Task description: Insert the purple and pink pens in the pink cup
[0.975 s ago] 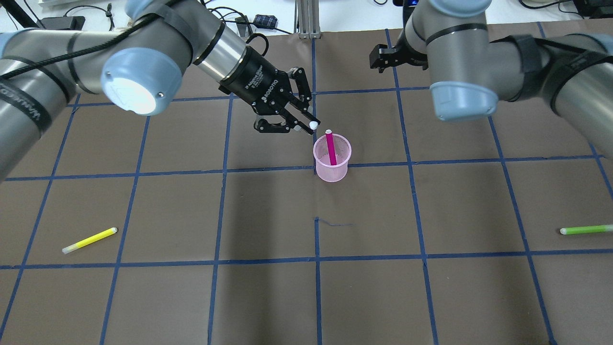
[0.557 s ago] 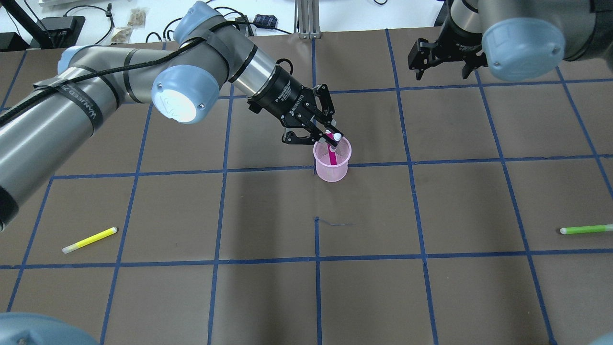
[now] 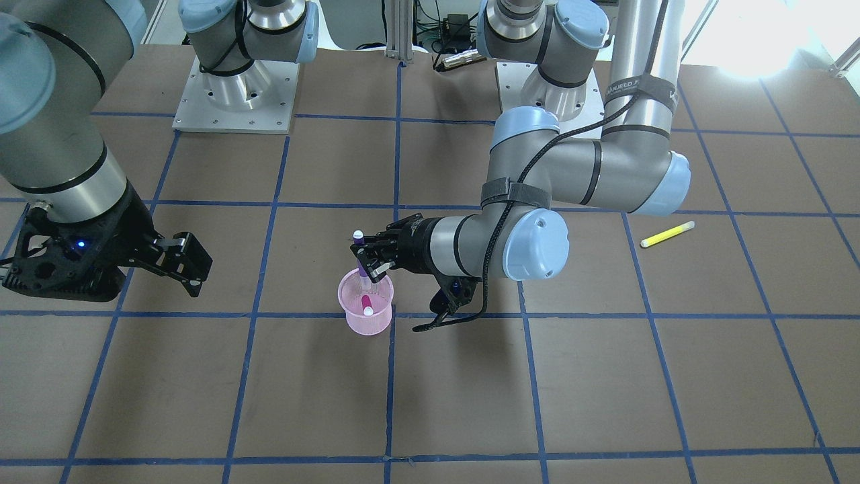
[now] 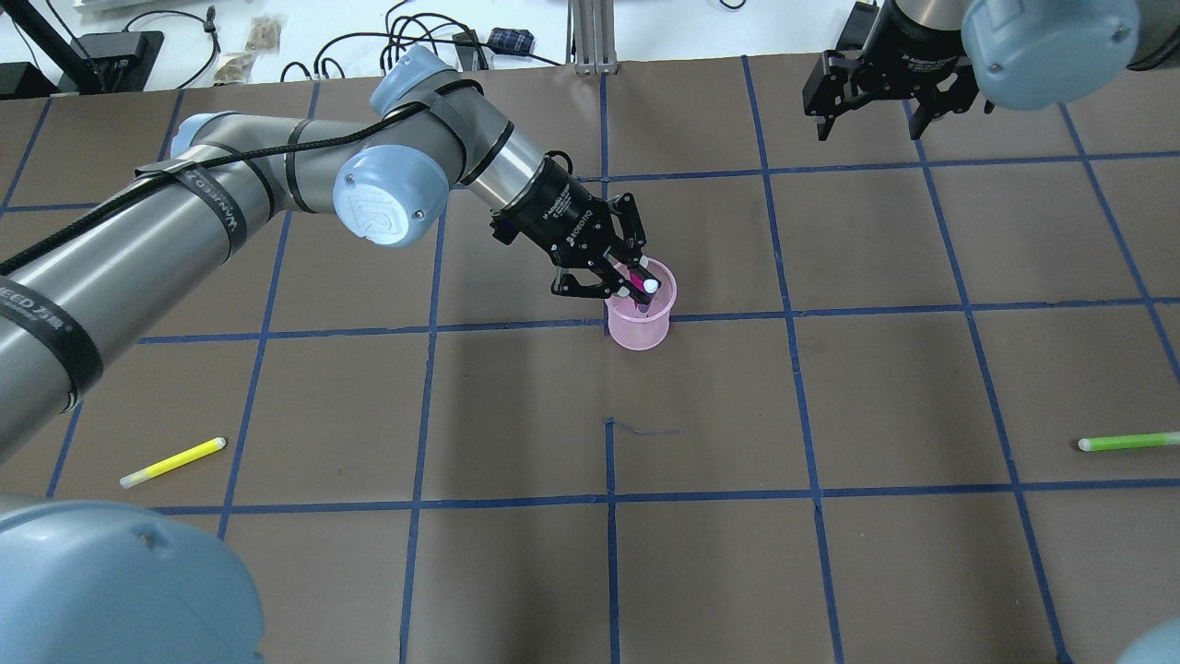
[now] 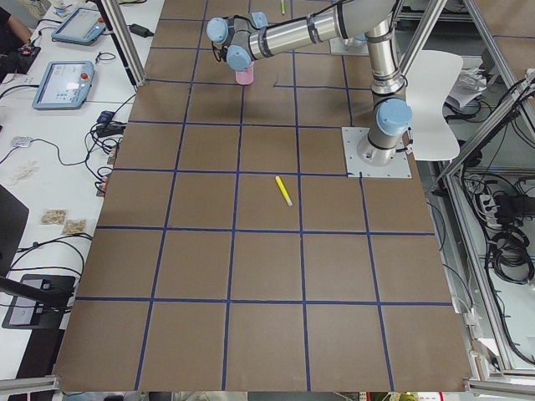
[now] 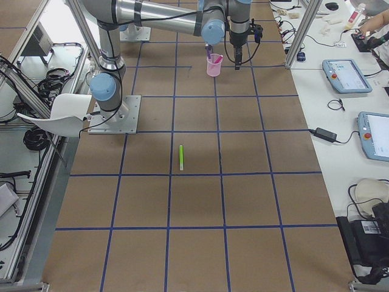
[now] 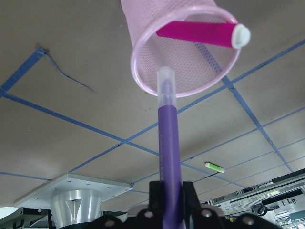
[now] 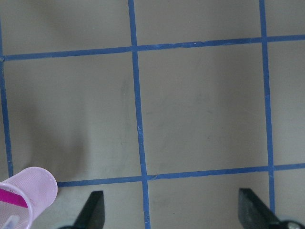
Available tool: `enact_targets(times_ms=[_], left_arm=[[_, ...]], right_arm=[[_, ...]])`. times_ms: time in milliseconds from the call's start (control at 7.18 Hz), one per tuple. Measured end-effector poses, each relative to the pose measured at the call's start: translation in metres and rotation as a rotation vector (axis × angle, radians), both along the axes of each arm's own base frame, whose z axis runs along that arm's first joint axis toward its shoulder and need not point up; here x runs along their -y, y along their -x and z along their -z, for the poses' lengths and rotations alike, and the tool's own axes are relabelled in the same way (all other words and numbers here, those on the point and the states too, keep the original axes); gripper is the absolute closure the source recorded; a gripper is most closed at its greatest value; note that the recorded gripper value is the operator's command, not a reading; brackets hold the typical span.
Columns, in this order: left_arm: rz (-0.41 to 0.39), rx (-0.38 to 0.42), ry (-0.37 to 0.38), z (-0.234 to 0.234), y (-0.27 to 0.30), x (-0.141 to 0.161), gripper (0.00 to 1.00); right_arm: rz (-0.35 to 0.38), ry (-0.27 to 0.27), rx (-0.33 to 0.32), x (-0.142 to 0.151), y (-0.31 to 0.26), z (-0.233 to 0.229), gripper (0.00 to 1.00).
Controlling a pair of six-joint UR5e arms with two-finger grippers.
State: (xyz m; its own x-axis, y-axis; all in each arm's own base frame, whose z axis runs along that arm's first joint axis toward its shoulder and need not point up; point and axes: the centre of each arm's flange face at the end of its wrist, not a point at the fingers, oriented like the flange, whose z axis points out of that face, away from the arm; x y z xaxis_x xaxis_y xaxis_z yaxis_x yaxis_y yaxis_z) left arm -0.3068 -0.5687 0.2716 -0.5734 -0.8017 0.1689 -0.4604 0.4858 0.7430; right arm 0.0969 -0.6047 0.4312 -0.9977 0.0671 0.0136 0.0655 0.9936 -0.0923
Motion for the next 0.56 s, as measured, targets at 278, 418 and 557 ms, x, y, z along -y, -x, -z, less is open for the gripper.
enact_targets(times_ms=[278,418,557], left_arm=[[-0.004,-0.007,0.026,-0.01,-0.005,0.004,0.0],[-0.023,-0.011,0.047,-0.023,-0.016,0.009,0.0],[-0.046,-0.017,0.079,-0.04,-0.034,0.014,0.0]], right_arm=[[0.003,-0.019,0.004,-0.009,-0.003,-0.005,0.0],[0.001,-0.016,0.011,-0.012,-0.006,-0.01,0.0],[0.0,-0.014,0.017,-0.015,-0.008,-0.015,0.0]])
